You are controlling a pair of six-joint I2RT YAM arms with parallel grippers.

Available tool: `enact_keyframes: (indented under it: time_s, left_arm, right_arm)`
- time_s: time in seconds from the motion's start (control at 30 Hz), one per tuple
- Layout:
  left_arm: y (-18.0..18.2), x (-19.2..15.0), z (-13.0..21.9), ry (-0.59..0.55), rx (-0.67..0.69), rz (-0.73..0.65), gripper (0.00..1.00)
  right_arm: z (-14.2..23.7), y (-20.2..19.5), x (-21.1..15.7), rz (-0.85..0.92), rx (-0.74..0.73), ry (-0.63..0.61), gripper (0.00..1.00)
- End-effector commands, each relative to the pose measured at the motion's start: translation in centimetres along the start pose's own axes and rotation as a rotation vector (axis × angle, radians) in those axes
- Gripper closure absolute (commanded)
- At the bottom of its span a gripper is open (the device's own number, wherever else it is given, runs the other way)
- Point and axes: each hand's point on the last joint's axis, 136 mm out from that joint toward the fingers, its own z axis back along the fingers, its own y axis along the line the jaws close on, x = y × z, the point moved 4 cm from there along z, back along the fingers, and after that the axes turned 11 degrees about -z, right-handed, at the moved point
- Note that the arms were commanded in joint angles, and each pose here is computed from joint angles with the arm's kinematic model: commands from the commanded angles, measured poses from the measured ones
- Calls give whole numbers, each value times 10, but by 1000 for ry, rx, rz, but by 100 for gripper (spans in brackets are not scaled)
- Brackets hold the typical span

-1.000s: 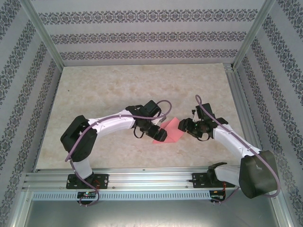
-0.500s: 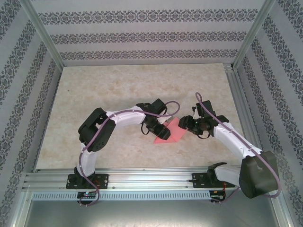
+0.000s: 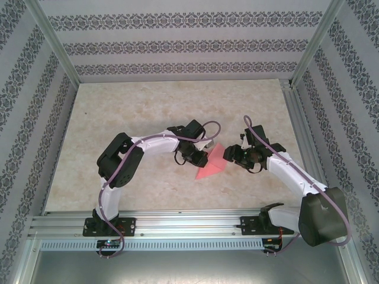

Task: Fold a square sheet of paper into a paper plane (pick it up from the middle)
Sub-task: Fold the wing for the fifth time at the center of the table.

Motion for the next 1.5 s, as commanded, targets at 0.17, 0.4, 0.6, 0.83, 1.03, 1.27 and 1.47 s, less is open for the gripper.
enact_keyframes:
  time_s: [0.17, 0.4, 0.6, 0.83, 1.03, 1.27, 1.47]
  left_arm:
    - [12, 17, 33, -243, -213, 186, 98]
    - [19, 15, 57, -402, -314, 329, 100]
    - [21, 16, 61, -503, -366, 441, 100]
    - [34, 3, 53, -555, -351, 556, 100]
    - [41, -7, 47, -586, -362, 619, 100]
    - [51, -25, 36, -559, -282, 648, 99]
    - [56, -33, 30, -547, -261, 658, 98]
  right_arm:
    - [2, 16, 9, 28, 48, -19, 46]
    - [-14, 34, 11, 4, 147, 13, 45]
    - [-34, 53, 11, -11, 231, 47, 42]
    - [-54, 60, 12, -58, 290, 68, 43]
    - [-72, 66, 8, -63, 298, 107, 44]
    - [-92, 71, -4, -47, 269, 155, 42]
    - [-100, 76, -6, -43, 271, 163, 44]
